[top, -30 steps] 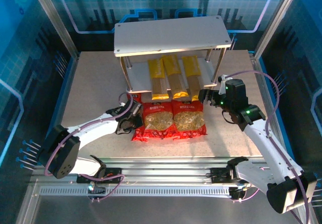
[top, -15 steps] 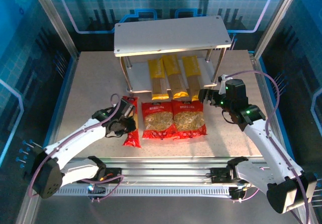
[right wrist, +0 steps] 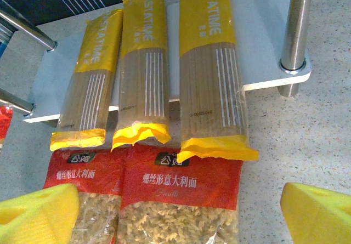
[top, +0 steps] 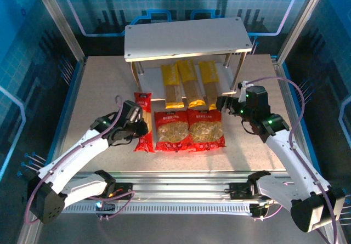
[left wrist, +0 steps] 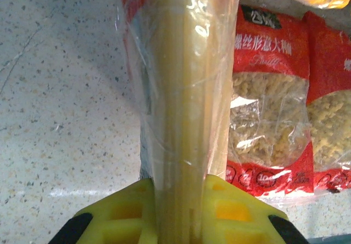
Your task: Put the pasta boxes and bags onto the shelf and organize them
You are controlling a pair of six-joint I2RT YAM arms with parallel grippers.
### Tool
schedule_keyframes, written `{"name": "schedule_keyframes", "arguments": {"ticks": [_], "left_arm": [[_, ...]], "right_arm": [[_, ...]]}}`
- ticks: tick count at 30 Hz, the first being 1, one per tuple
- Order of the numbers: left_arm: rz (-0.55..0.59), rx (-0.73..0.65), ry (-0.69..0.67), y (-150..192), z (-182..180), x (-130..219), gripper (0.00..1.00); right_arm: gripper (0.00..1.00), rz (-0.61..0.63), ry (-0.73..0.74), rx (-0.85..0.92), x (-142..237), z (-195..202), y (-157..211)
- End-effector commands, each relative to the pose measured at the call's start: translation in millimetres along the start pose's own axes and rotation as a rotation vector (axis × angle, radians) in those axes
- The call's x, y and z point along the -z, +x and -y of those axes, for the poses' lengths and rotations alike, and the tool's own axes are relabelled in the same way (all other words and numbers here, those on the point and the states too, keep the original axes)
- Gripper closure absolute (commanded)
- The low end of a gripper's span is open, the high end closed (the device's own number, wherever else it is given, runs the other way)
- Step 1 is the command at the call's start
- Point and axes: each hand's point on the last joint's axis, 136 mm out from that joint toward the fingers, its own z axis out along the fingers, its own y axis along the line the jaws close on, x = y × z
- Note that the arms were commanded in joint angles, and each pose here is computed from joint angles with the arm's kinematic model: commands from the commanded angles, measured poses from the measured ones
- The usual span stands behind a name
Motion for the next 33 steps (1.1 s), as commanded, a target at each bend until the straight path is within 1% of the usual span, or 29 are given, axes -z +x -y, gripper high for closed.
{"name": "schedule_keyframes", "arguments": {"ticks": [1,4,7,13,16,20,24,29,33], "left_arm": [[0.179,-0.032,0.175,-56.9,49.4,17.5,1.00],[0.212,-0.051,0.207,-75.0,64.4,10.6,1.00],[0.240,-0.079,0.209,-93.8,75.3,0.8,1.00],[0.310,-0.100,0.187,-140.1,84.8,-16.6,1.00],[0.317,-0.105,0.200,-155.7,93.7,-21.6,1.00],[0.262,-0.092,0.258,-151.7,107.7,-29.8,1.00],[0.215,-0.066,0.258,-132.6,98.9,-37.6,1.00],[0.206,-0.078,0.231,-123.3,88.4,-32.1,1.00],[0.244,-0.135,0.190,-135.4,87.6,-21.0,1.00]], "right_arm": [[0.05,0.003,-0.009,0.001,2.6,-4.3,-3.3],[0.05,-0.006,-0.009,0.007,2.7,-5.8,-2.3],[0.05,-0.009,-0.010,0.010,2.3,-7.1,-1.3],[0.05,-0.018,-0.011,0.016,0.3,-10.1,-1.7],[0.05,-0.018,-0.006,0.022,0.2,-9.9,-2.5],[0.05,-0.018,0.006,0.027,0.0,-7.7,-2.7],[0.05,-0.020,0.016,0.031,-1.8,-5.8,-1.3],[0.05,-0.033,0.008,0.030,-6.9,-7.4,-0.4],[0.05,-0.031,0.000,0.024,-8.9,-9.6,-1.9]]}}
